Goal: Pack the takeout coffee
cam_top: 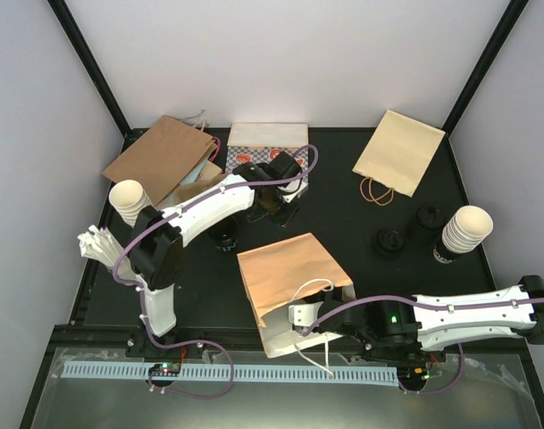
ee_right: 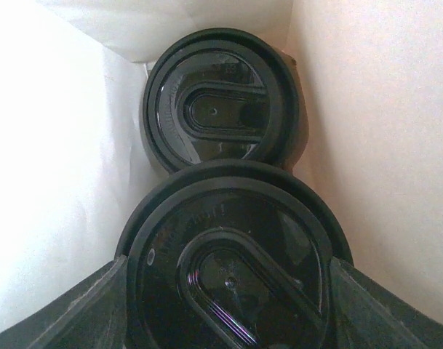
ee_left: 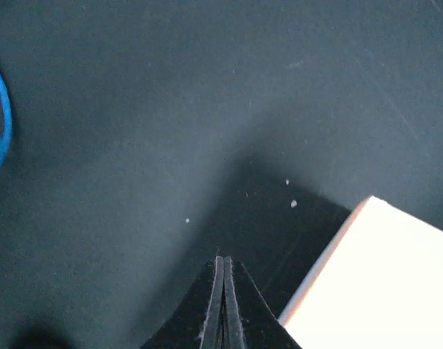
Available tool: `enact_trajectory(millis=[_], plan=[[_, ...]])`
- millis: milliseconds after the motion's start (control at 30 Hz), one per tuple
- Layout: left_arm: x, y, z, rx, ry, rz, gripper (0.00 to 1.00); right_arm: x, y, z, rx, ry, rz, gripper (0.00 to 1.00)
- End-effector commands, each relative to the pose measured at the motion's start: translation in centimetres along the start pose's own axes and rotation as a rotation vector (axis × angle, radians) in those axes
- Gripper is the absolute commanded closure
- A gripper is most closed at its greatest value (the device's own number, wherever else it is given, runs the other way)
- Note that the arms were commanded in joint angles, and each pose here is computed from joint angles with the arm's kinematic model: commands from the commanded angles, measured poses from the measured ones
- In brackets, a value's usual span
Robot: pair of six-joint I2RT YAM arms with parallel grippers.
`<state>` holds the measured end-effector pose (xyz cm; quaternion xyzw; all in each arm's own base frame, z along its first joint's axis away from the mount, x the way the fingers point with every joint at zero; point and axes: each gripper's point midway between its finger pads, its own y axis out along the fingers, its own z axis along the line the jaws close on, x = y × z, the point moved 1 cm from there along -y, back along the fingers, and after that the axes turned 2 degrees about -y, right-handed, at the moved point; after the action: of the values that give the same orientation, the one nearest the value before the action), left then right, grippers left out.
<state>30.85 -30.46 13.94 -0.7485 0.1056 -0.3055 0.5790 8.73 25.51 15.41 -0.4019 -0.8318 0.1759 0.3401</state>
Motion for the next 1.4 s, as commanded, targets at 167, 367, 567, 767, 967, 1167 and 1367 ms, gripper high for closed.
enact_trajectory(millis=[167, 367, 567, 767, 967, 1167, 1367], plan=[[2.4, 1.0, 1.9, 0.052, 0.006, -0.025, 0.99, 0.2, 0.0, -1.0, -0.047, 0.005, -0.006, 0.60], [2.3, 2.5, 2.6, 0.009, -0.039, 0.005, 0.98, 0.3, 0.0, -1.0, -0.041, 0.001, -0.007, 0.60], [2.2, 3.4, 2.3, -0.015, -0.037, 0.022, 0.98, 0.4, -0.1, -1.1, -0.039, -0.001, -0.006, 0.60], [1.9, 4.2, 2.3, -0.018, -0.034, 0.039, 0.99, 0.3, -0.1, -1.1, -0.036, -0.003, -0.004, 0.60], [2.0, 4.4, 2.4, -0.018, -0.037, 0.045, 0.98, 0.4, -0.1, -1.1, -0.032, -0.006, -0.004, 0.61], [1.9, 4.6, 2.2, -0.033, -0.033, 0.053, 0.99, 0.4, -0.2, -1.1, -0.032, -0.007, -0.006, 0.61], [1.7, 5.2, 1.9, -0.056, -0.033, 0.069, 0.98, 0.3, -0.2, -1.1, -0.036, -0.009, -0.002, 0.61]])
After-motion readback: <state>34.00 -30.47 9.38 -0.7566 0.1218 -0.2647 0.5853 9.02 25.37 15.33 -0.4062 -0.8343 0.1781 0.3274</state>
